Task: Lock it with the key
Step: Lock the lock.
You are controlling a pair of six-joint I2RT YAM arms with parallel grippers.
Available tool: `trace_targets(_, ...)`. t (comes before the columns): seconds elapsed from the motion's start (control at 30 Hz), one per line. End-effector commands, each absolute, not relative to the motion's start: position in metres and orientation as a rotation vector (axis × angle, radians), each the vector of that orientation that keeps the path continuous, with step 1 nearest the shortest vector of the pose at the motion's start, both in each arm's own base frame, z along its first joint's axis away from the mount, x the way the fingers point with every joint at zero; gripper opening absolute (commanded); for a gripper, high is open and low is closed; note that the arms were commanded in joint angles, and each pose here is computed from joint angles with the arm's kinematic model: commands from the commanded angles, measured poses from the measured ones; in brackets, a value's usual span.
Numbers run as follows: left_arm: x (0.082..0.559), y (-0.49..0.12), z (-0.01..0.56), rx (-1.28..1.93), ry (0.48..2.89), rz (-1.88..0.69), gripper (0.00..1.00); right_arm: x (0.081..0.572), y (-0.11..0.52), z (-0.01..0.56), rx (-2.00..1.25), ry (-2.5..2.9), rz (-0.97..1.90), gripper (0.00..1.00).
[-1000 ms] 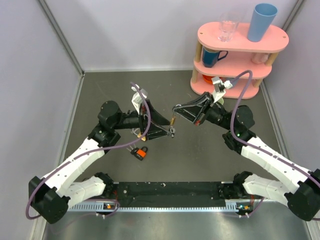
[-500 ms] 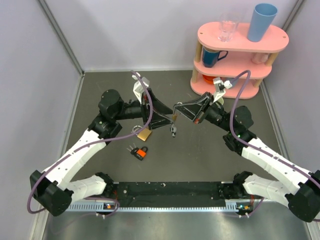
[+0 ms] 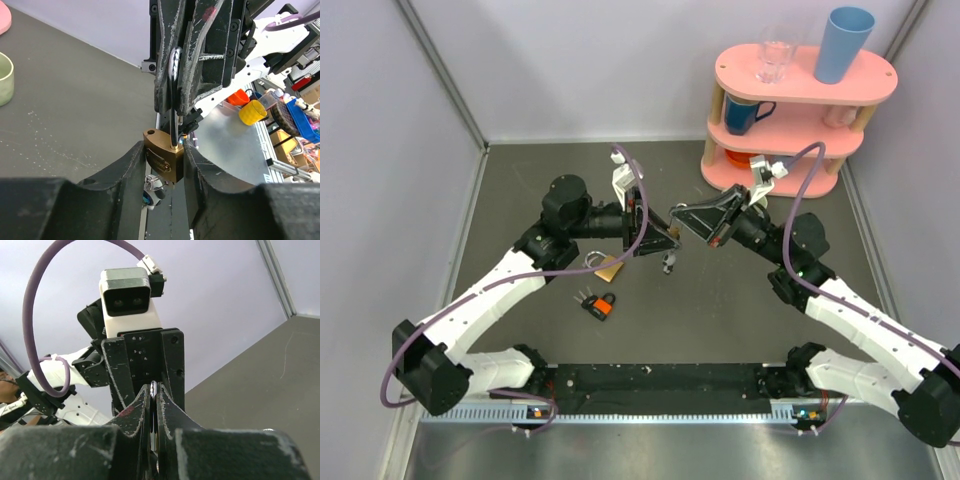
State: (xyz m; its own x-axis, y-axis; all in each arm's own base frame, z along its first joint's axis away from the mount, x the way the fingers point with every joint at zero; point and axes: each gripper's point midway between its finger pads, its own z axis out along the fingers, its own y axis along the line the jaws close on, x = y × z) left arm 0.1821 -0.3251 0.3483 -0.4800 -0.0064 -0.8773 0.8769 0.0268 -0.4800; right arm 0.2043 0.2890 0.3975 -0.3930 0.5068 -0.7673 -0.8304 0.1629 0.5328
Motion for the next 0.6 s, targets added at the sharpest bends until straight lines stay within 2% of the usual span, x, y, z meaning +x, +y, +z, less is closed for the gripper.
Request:
trace_targets(0.0, 0.179, -0.328, 0.372, 0.936, 1.48, -1.545, 0.33, 0.197, 0.282, 0.414, -0.353, 1.221, 1.497, 0.0)
trace_targets(0.17, 0.178, -0.327, 0.38, 0.914, 1.438, -1.556, 0.03, 0.197, 0.284, 0.41, -0.36, 1.236, 1.502, 0.0)
trace_targets(0.2, 0.178, -0.327, 0.381, 0.91, 1.434, -1.559, 0.0, 0.197, 0.285, 0.409, -0.36, 1.239, 1.503, 0.0)
trace_targets(0.33, 0.174, -0.327, 0.385, 0.912, 1.412, -1.585, 0.0, 0.198, 0.285, 0.406, -0.358, 1.249, 1.504, 0.0)
trace_targets(0.4, 0.172, -0.327, 0.386, 0.917, 1.407, -1.597, 0.0, 0.198, 0.285, 0.404, -0.357, 1.256, 1.501, 0.17)
trace_targets(0.43, 0.171, -0.326, 0.386, 0.922, 1.404, -1.599, 0.0, 0.197, 0.284, 0.406, -0.356, 1.254, 1.499, 0.21)
trace_targets(0.47, 0.17, -0.326, 0.386, 0.927, 1.402, -1.598, 0.0, 0.197, 0.284, 0.406, -0.357, 1.257, 1.497, 0.29)
trace_targets(0.57, 0.165, -0.323, 0.385, 0.943, 1.396, -1.603, 0.0, 0.197, 0.282, 0.41, -0.372, 1.251, 1.474, 0.38)
